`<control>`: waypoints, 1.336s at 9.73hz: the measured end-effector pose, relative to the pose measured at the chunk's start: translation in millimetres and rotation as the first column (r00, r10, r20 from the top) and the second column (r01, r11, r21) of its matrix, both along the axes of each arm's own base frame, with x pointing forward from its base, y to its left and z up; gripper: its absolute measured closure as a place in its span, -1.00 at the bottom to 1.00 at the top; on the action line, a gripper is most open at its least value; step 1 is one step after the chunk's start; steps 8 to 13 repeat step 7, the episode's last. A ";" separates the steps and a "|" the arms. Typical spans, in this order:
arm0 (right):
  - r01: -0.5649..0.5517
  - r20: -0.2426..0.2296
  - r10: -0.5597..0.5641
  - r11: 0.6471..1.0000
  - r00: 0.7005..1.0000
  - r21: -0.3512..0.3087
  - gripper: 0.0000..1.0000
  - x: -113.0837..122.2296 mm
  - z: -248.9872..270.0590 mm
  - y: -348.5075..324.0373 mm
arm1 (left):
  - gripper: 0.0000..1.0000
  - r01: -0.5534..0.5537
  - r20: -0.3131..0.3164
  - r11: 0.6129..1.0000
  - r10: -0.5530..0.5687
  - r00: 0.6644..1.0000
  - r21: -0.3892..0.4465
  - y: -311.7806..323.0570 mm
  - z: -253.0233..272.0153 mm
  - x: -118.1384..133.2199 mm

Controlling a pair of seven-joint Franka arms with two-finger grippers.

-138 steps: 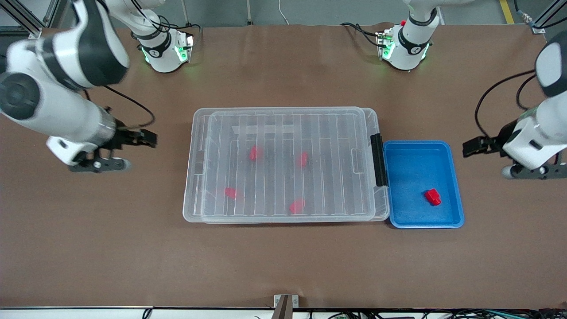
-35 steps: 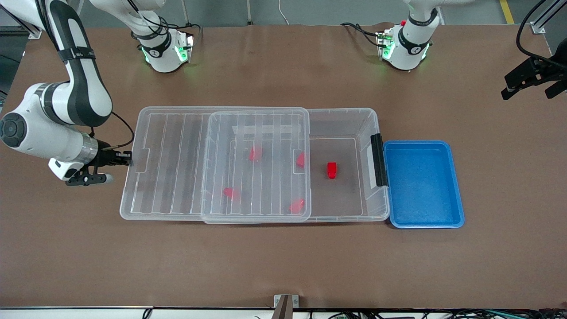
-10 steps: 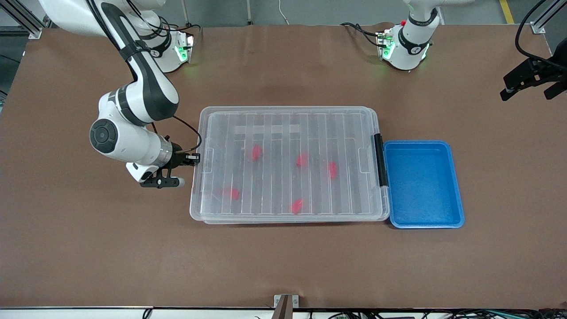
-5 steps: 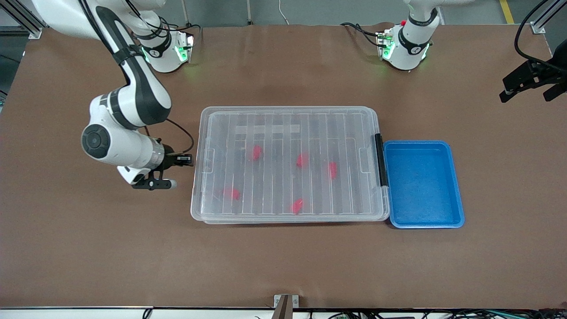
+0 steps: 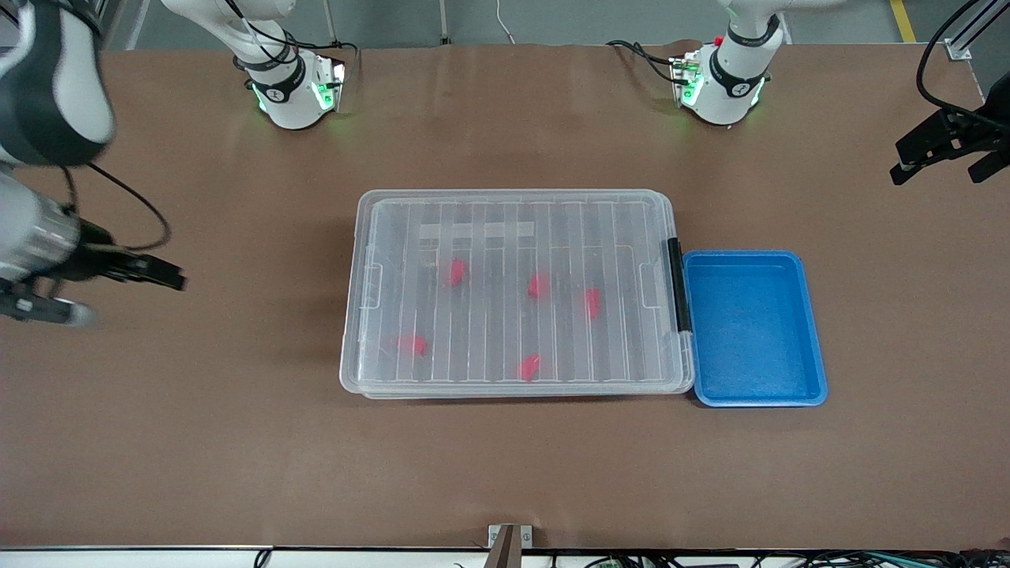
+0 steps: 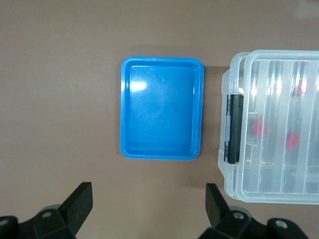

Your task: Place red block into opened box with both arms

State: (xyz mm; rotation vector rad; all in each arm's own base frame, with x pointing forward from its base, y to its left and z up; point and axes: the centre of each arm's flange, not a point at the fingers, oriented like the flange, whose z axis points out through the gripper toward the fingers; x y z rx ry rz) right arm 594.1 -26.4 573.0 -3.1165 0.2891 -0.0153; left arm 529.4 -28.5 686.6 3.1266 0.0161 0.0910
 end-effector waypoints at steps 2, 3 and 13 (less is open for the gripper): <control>-0.046 0.012 0.046 0.999 0.999 -0.011 -1.00 -33.9 60.9 -31.9 | -1.00 0.002 0.000 1.000 -0.002 1.000 0.000 -0.9 0.0 0.2; -0.030 0.016 0.030 0.999 0.999 -0.012 -1.00 -45.5 86.2 -44.7 | -1.00 0.002 0.000 1.000 -0.002 1.000 0.000 -1.0 0.0 0.2; 0.010 0.009 -0.009 1.000 1.000 -0.013 -1.00 -52.4 100.7 -70.4 | -1.00 0.003 -0.004 1.000 -0.003 1.000 0.000 -1.7 -2.2 1.6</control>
